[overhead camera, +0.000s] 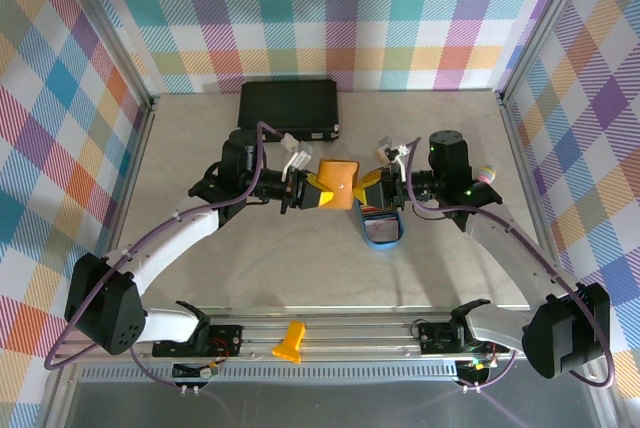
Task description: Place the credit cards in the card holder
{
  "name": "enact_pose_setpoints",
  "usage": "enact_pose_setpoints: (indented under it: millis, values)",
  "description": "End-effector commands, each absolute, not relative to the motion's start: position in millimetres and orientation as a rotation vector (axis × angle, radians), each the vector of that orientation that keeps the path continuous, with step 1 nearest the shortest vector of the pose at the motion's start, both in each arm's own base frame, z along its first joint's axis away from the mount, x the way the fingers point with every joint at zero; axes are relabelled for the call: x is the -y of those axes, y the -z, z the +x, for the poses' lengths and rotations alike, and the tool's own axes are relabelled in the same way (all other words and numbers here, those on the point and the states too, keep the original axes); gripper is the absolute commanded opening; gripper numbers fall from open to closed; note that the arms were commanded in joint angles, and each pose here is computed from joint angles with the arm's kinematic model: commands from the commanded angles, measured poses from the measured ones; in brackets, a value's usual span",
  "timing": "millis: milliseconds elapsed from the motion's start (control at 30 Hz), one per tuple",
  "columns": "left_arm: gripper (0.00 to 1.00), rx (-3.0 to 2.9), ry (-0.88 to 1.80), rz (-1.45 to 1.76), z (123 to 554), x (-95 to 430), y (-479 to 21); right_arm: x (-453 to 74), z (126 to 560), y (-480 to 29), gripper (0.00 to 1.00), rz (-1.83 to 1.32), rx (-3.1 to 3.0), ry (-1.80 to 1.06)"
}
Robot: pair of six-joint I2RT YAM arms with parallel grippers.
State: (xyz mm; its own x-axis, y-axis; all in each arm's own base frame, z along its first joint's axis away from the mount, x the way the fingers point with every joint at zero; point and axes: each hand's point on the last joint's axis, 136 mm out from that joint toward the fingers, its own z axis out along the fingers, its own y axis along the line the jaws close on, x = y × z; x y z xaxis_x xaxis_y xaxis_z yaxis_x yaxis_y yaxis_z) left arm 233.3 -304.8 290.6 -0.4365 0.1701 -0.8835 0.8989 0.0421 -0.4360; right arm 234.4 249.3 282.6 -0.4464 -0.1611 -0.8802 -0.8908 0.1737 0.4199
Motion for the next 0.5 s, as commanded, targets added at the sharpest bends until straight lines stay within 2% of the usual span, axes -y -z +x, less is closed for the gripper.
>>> enact_pose_setpoints:
  millis: [0,467]
  values:
    - [0.00,-1.624,1.495,1.127,227,305,-296,-248,234,-288,0.17,-1.031,-1.682,-1.341]
    - [0.00,-1.606,1.534,1.140,223,307,-298,-249,220,-300,0.18,-1.087,-1.584,-1.420]
